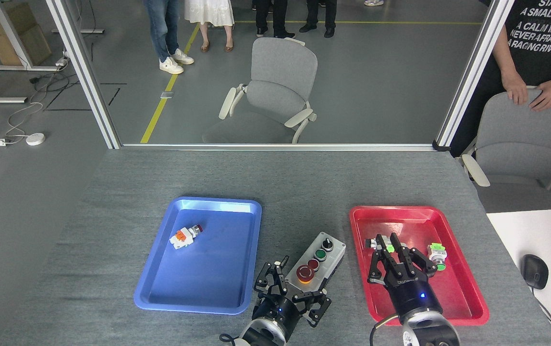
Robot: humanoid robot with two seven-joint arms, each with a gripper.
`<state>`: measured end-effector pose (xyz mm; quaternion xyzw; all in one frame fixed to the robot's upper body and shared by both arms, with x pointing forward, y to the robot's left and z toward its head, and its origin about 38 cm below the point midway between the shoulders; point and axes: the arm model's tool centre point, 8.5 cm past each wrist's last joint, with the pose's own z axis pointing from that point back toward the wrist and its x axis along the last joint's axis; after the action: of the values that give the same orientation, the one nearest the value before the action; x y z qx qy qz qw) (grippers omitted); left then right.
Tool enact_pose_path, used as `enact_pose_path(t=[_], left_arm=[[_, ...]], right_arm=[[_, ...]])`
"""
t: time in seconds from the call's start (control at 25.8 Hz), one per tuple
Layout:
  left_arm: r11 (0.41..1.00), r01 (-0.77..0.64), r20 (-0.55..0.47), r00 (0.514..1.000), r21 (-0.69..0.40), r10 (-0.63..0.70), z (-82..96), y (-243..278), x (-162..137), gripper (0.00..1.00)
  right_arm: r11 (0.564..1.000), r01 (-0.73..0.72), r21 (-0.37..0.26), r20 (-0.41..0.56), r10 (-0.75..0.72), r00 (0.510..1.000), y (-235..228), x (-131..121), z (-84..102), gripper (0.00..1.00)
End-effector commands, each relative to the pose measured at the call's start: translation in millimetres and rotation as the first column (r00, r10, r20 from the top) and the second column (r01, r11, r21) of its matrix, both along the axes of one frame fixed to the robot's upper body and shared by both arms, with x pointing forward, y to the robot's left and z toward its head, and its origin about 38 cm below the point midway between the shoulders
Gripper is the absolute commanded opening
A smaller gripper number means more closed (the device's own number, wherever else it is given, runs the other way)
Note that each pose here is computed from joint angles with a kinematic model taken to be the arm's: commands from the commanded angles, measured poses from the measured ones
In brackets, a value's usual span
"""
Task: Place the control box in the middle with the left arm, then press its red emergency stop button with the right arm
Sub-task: 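Release the box and withdraw the left gripper toward the blue tray, then lower the right gripper onto the red button of the control box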
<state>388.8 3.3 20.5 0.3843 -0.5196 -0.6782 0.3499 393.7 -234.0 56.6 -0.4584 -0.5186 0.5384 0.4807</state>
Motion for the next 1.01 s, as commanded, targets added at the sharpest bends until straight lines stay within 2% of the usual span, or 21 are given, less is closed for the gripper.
enact_pose_path(t=[0.0, 0.15, 0.35, 0.7, 0.97], left_arm=[[0.998, -0.034, 0.015, 0.999, -0.045, 0.035, 7.1, 25.2, -6.3, 0.98], [0.992, -0.085, 0.040, 0.995, -0.094, 0.089, 20.4, 51.2, -3.5, 0.98], [0.966, -0.208, 0.084, 0.971, -0.154, 0.222, 44.8, 101.4, 20.2, 0.99], [0.882, -0.391, 0.113, 0.895, -0.264, 0.431, 76.2, 191.5, 55.4, 0.99], [0.833, -0.462, 0.123, 0.848, -0.305, 0.515, 88.2, 231.0, 61.7, 0.99]], right_arm=[[0.999, -0.036, 0.004, 0.002, 0.036, 0.999, 14.2, -9.3, -1.0, 0.22], [0.998, -0.065, 0.005, -0.002, 0.065, 0.998, 26.2, -15.4, -4.0, 0.13], [0.996, -0.090, 0.009, -0.003, 0.090, 0.996, 33.5, -16.1, -4.4, 0.00], [0.981, -0.194, 0.008, -0.035, 0.194, 0.980, 69.6, -20.4, -8.6, 0.00], [0.964, -0.264, 0.014, -0.092, 0.265, 0.960, 105.1, -21.5, -10.0, 0.00]])
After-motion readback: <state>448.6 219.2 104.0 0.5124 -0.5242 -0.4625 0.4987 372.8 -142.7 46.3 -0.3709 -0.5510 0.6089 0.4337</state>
